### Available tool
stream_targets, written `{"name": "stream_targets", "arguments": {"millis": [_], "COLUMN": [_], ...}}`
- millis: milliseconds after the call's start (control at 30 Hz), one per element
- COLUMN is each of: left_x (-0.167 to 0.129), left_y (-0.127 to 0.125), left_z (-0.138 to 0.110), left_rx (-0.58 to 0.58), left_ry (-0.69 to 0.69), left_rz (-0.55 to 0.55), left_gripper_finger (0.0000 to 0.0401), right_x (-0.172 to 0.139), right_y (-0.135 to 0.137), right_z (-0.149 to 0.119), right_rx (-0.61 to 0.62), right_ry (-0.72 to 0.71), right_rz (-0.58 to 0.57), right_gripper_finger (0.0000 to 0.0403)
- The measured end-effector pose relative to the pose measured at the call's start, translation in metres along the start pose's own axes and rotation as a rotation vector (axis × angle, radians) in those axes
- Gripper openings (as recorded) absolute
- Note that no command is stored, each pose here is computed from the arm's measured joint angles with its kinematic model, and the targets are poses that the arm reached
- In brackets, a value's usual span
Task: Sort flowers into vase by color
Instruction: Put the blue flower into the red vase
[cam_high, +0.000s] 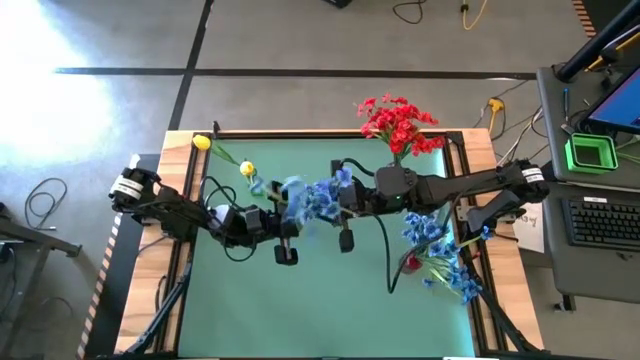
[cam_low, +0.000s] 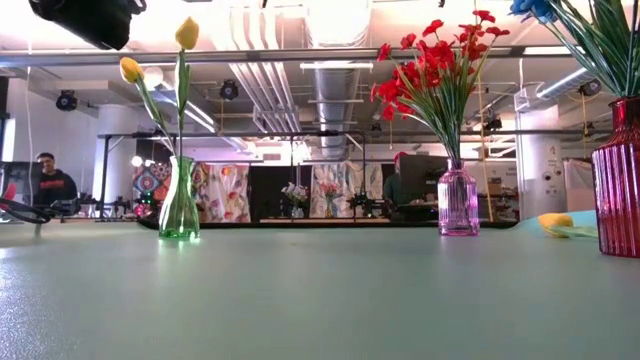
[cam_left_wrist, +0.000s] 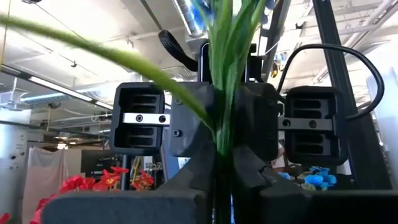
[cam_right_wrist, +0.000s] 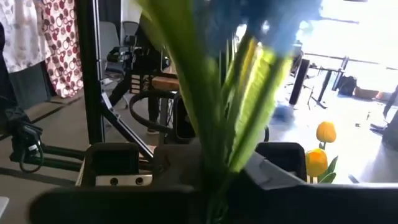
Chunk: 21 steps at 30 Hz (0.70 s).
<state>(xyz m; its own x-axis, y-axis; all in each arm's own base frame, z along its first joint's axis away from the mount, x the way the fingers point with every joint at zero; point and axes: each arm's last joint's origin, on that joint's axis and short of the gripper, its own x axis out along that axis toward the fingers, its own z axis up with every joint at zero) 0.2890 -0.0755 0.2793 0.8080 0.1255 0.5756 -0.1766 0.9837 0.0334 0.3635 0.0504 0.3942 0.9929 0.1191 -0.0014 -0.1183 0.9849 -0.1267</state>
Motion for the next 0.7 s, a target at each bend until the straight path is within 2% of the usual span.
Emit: {"name": "stream_targets", "arguments": {"millis": [67,367,533,700], "left_x": [0.000,-0.001,-0.004,-0.007], "left_y": [0.000,-0.001,-0.004,-0.008], "left_z": [0.000,-0.005,-0.012,-0.022], "left_rx": [-0.001,-0.021,-0.010,-0.043], "left_ry": [0.004,0.075,0.186,0.295], "left_rz": [-0.002,0.059,0.129,0.113], "left_gripper_finger": [0.0040,0.0184,0.0239,0.0264], "right_x": [0.000,-0.010,-0.046,-0.085], "right_y": [0.000,-0.001,-0.007,-0.013], "right_z": [-0.001,0.005,0.032,0.051], "right_rx": [0.003,0.014,-0.016,-0.025], "right_ry": [0.011,0.034,0.017,0.041], "right_rz": [0.000,0.003,-0.056,-0.120], "right_gripper_finger": [0.0019,0.0020,0.0020,0.0020]}}
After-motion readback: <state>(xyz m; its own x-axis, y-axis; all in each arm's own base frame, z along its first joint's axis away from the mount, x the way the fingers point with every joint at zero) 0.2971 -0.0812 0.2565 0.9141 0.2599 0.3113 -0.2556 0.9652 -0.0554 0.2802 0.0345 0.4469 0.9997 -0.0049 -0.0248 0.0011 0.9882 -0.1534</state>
